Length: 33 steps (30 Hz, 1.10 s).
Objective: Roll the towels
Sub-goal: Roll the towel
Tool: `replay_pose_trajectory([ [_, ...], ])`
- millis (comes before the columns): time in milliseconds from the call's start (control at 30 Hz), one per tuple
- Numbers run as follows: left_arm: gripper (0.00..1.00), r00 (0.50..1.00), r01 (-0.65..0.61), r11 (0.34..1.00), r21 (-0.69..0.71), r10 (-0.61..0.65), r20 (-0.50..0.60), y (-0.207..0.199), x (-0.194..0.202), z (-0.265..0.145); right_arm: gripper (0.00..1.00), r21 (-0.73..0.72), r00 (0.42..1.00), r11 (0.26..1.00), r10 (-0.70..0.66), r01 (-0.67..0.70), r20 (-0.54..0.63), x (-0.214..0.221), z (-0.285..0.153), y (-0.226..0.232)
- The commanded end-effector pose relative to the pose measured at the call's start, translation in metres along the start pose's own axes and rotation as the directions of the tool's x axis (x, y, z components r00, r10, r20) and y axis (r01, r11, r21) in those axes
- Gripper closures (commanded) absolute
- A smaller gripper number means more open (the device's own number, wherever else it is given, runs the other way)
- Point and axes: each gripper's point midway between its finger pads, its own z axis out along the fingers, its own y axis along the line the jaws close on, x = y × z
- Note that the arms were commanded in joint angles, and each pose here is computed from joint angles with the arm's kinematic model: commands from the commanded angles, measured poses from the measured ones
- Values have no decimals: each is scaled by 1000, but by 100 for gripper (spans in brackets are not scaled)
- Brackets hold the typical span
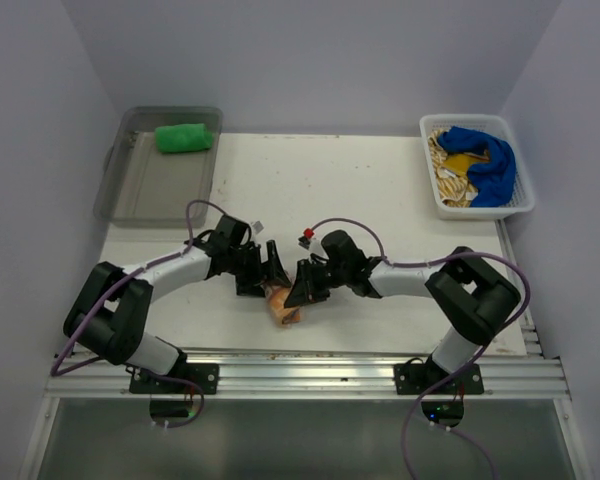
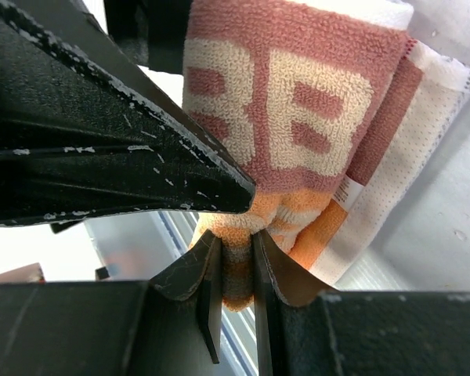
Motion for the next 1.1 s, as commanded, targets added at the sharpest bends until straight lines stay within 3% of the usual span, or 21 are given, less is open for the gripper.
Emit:
replay_pose_trajectory([
  [0,11,1000,-7,1000,-3,7,24,1,-1,1,89,-14,999,999,45,-45,-11,7,3,-4],
  [133,10,999,-14,1000,-16,14,48,3,-2,-3,89,-1,998,998,56,-56,-7,11,1,-9],
  [233,23,999,-17,1000,-15,17,47,3,-1,-2,89,1,998,998,62,-62,-2,12,0,-12],
  [300,25,999,-17,1000,-5,17,42,2,-2,1,89,2,998,998,68,-68,2,13,1,-13],
  [667,27,1000,-17,999,40,17,6,-14,0,15,89,-42,993,993,115,-113,34,14,3,-16],
  [800,36,1000,-7,1000,30,7,15,-18,-2,11,89,-85,988,986,148,-145,35,18,4,-18],
  [833,46,1000,-10,999,31,10,22,-19,-4,10,89,-80,987,985,156,-154,29,22,5,-22],
  [933,61,999,-9,1000,23,8,35,-22,-6,5,88,-81,987,986,153,-149,39,22,5,-23],
  [1033,71,999,-2,1000,-1,2,47,-21,-9,1,75,-43,990,992,122,-119,70,15,2,-24],
  [1067,73,999,6,1000,-15,-5,44,-20,-8,0,64,35,993,995,88,-92,81,15,-3,-33],
])
